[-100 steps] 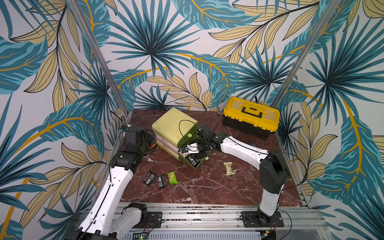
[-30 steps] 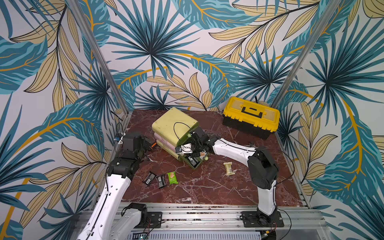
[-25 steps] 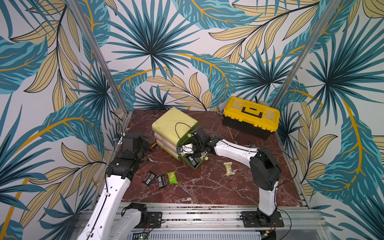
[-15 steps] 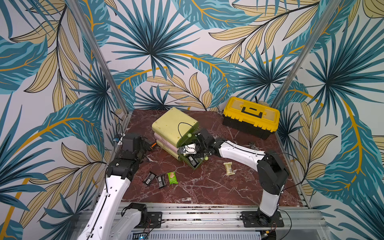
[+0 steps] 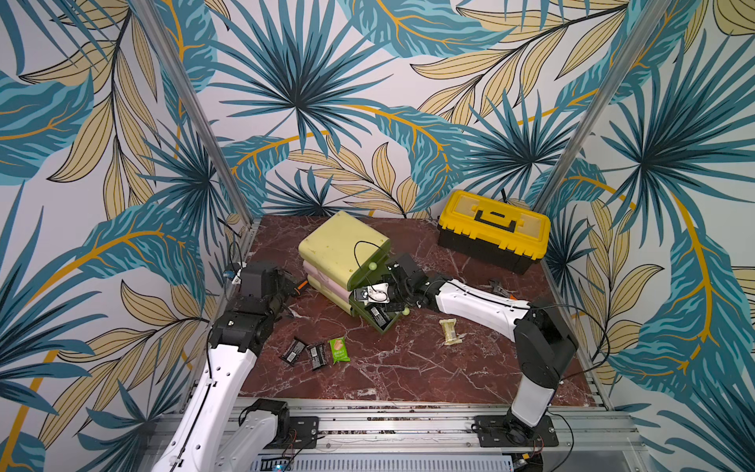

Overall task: Take the cookies out of the drawer
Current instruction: Pick up the cookie from the drawer, then place the cookie at the center of the board.

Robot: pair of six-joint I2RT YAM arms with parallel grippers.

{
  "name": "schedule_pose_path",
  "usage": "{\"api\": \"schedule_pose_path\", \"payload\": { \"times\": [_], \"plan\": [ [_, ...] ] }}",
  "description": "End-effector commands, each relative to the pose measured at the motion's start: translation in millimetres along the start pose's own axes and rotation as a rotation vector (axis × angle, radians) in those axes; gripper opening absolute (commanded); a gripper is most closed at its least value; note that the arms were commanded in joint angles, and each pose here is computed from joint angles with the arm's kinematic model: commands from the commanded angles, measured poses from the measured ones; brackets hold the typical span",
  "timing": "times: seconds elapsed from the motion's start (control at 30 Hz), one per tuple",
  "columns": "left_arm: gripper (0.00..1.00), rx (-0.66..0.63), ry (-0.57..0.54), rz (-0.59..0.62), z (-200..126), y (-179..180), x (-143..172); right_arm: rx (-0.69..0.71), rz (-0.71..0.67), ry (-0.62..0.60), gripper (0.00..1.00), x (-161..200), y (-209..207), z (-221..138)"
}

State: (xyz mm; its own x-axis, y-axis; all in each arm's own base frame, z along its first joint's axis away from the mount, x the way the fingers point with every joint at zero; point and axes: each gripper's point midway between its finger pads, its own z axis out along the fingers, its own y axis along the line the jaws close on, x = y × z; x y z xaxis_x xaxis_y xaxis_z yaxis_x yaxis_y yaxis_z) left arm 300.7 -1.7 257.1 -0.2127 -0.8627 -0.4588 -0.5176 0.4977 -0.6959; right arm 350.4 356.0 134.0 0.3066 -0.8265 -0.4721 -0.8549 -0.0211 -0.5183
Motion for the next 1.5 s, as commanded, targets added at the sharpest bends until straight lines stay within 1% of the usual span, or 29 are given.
{"api": "schedule_pose_path", "payload": {
  "times": [0.0,0.13,0.27,0.5,0.63,0.73,0.83,0.93,1.07,1.13,1.2,1.33,1.47],
  "plan": [
    [0.54,0.005,-0.01,0.011,-1,-2,-4,0.003,0.038,0.003,0.3,3,2,3],
    [0.54,0.005,-0.007,0.012,-1,-2,-4,0.038,0.046,-0.026,0.29,-4,-7,1],
    [0.54,0.01,-0.007,0.015,0,-3,-4,0.048,0.064,-0.04,0.29,-8,-8,-11],
    [0.54,0.018,-0.002,0.025,3,-7,-4,0.058,0.116,-0.071,0.29,-6,8,-49],
    [0.54,0.023,0.004,0.026,6,-10,-3,0.106,0.173,-0.087,0.29,-5,9,-73],
    [0.54,0.026,0.008,0.029,8,-12,-3,0.152,0.242,-0.097,0.28,-5,3,-88],
    [0.54,0.037,0.012,0.034,10,-16,-3,0.222,0.369,-0.077,0.26,1,-8,-102],
    [0.54,0.044,0.019,0.041,11,-18,-2,0.292,0.55,-0.046,0.25,11,-19,-115],
    [0.54,0.046,0.022,0.044,11,-18,-1,0.353,0.777,0.011,0.23,31,-16,-134],
    [0.54,0.047,0.021,0.044,12,-18,-2,0.391,0.86,0.055,0.23,44,-13,-144],
    [0.54,0.048,0.022,0.044,13,-19,-1,0.416,0.926,0.11,0.23,57,-6,-153],
    [0.54,0.052,0.024,0.045,15,-21,-2,0.42,1.038,0.212,0.22,79,15,-166],
    [0.54,0.055,0.029,0.045,17,-23,-1,0.364,1.186,0.312,0.21,98,51,-167]
  ]
}}
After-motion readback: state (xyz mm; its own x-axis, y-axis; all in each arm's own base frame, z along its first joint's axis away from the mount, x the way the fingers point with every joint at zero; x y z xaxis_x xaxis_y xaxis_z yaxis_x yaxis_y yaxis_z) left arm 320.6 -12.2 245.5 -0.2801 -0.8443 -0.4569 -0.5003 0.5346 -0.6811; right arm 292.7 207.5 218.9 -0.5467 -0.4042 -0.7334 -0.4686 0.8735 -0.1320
